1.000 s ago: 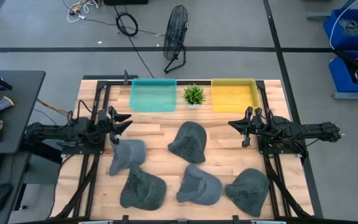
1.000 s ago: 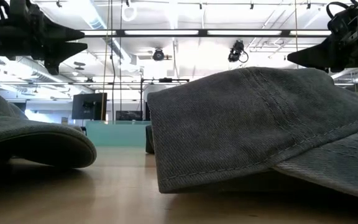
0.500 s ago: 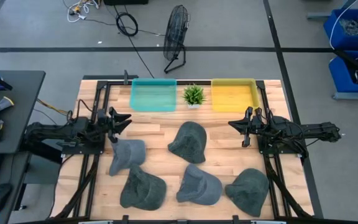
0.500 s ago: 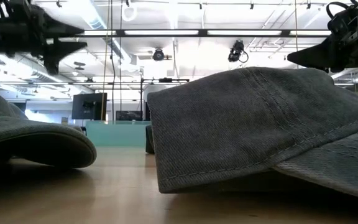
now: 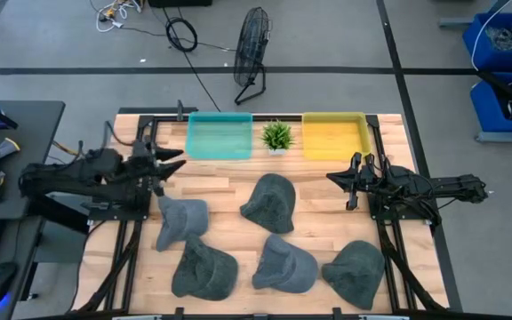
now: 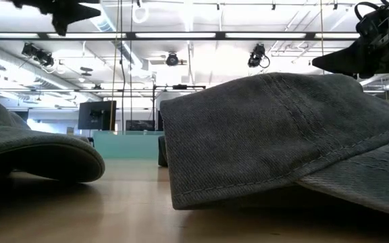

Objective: Pick & Place hat
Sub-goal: Put the top black cap into the yellow bin

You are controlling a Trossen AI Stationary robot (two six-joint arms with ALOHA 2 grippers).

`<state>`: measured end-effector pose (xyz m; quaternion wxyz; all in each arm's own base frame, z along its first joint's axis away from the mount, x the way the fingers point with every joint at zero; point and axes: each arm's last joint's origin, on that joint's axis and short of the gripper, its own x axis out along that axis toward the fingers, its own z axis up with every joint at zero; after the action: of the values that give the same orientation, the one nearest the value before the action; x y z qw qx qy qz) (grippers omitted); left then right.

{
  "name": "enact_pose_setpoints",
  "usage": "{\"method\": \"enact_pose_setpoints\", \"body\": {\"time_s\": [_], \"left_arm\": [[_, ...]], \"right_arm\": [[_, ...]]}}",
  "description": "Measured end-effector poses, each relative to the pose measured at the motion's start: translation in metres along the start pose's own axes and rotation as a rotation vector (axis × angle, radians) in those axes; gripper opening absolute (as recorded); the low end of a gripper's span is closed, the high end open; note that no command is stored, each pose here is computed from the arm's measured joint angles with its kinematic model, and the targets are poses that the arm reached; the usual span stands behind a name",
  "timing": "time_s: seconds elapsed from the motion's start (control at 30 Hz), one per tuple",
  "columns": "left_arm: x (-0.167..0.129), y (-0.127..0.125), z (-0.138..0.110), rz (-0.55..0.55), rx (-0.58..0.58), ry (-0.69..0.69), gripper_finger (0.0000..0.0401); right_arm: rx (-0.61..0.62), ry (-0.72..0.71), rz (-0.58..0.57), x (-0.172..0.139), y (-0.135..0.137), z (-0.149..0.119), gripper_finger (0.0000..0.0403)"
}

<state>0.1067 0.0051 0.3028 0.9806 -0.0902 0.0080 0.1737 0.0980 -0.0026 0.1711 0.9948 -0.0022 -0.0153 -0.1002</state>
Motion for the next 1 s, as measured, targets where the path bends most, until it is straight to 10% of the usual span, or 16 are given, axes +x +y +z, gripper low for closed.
{"method": "enact_pose_setpoints", "body": {"time_s": [0.37,1.0], "left_arm": [[0.056,-0.021,-0.012,0.084,0.111,0.295,0.0165],[0.082,-0.026,-0.037,0.198,0.081,0.403,0.0165]], "right_arm": [[0.0,0.0,0.0,0.0,0.0,0.0,0.0013],[0.0,0.0,0.0,0.0,0.0,0.0,0.0013]]}}
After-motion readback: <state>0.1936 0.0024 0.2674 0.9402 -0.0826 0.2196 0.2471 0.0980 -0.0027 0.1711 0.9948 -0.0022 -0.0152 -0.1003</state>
